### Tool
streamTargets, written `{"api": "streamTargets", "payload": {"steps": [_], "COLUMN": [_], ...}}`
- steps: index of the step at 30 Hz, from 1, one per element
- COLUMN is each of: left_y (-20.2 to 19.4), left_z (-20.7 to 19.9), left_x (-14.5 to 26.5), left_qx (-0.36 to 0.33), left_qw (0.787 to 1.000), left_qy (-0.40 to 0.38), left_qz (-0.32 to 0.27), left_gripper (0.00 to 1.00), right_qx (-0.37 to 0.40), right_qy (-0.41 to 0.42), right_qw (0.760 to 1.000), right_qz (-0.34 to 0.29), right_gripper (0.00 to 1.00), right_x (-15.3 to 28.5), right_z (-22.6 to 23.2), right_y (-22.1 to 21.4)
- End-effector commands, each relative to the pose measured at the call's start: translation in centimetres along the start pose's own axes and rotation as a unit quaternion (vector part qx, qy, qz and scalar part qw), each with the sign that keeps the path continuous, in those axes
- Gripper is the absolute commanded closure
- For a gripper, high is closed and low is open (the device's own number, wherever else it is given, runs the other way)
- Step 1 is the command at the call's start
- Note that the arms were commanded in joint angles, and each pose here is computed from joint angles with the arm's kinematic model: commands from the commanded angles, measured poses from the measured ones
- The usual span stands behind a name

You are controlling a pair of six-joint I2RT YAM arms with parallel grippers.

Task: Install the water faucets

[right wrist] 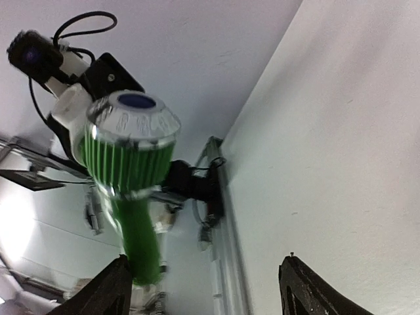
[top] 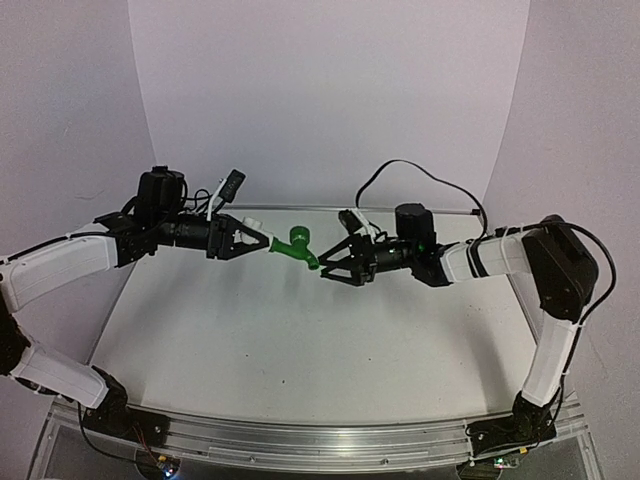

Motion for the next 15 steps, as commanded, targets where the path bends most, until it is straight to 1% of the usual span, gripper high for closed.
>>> {"api": "streamTargets", "payload": {"steps": [1, 2, 3, 4, 5, 7, 9, 10, 11, 12, 15], "left_y": [5.7, 6.0, 6.3, 6.5, 6.7, 6.4, 6.0, 5.8, 5.7, 5.4, 4.6], "left_z": [0.3, 0.9, 1.4, 2.1, 2.9, 4.2, 4.8, 4.8, 4.8, 4.7, 4.8], "left_x": [1.0, 0.9, 0.9, 0.9, 0.9, 0.8, 0.2, 0.0, -0.2, -0.3, -0.3], "left_qx": [0.077, 0.105, 0.140, 0.171, 0.208, 0.299, 0.353, 0.368, 0.375, 0.378, 0.382], "left_qw": [0.993, 0.990, 0.985, 0.980, 0.973, 0.951, 0.934, 0.928, 0.926, 0.924, 0.923], "left_qy": [0.029, 0.037, 0.041, 0.043, 0.043, 0.021, -0.012, -0.025, -0.035, -0.040, -0.035], "left_qz": [-0.080, -0.085, -0.089, -0.092, -0.093, -0.081, -0.056, -0.045, -0.036, -0.030, -0.025], "left_gripper": [1.00, 1.00, 1.00, 1.00, 1.00, 1.00, 1.00, 1.00, 1.00, 1.00, 1.00], "right_qx": [0.225, 0.267, 0.321, 0.370, 0.430, 0.583, 0.663, 0.687, 0.698, 0.703, 0.707], "right_qy": [-0.131, -0.156, -0.181, -0.207, -0.226, -0.249, -0.279, -0.289, -0.299, -0.307, -0.305], "right_qw": [0.958, 0.942, 0.919, 0.894, 0.863, 0.766, 0.687, 0.659, 0.642, 0.631, 0.624], "right_qz": [-0.117, -0.130, -0.138, -0.142, -0.135, -0.101, -0.100, -0.104, -0.108, -0.114, -0.134], "right_gripper": [0.20, 0.20, 0.20, 0.20, 0.19, 0.18, 0.14, 0.11, 0.11, 0.11, 0.11], "right_x": [3.6, 4.2, 4.6, 4.6, 4.2, 2.8, 1.8, 1.5, 1.2, 0.9, -0.2], "right_z": [1.6, 2.0, 2.7, 3.3, 3.9, 5.8, 6.7, 7.1, 7.4, 7.7, 8.7], "right_y": [1.2, 1.2, 1.0, 0.6, -0.2, -2.1, -2.9, -2.7, -2.2, -1.5, -0.2]}}
Point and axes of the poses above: each gripper's point midway between its finger pads, its own x axis back along the fingers, its own z axis along the line the jaws close on, y = z × x, the point moved 5 cm from there along x, back along the fingers, and after that the axes turned 6 degrees about -x, right-handed, at the moved point
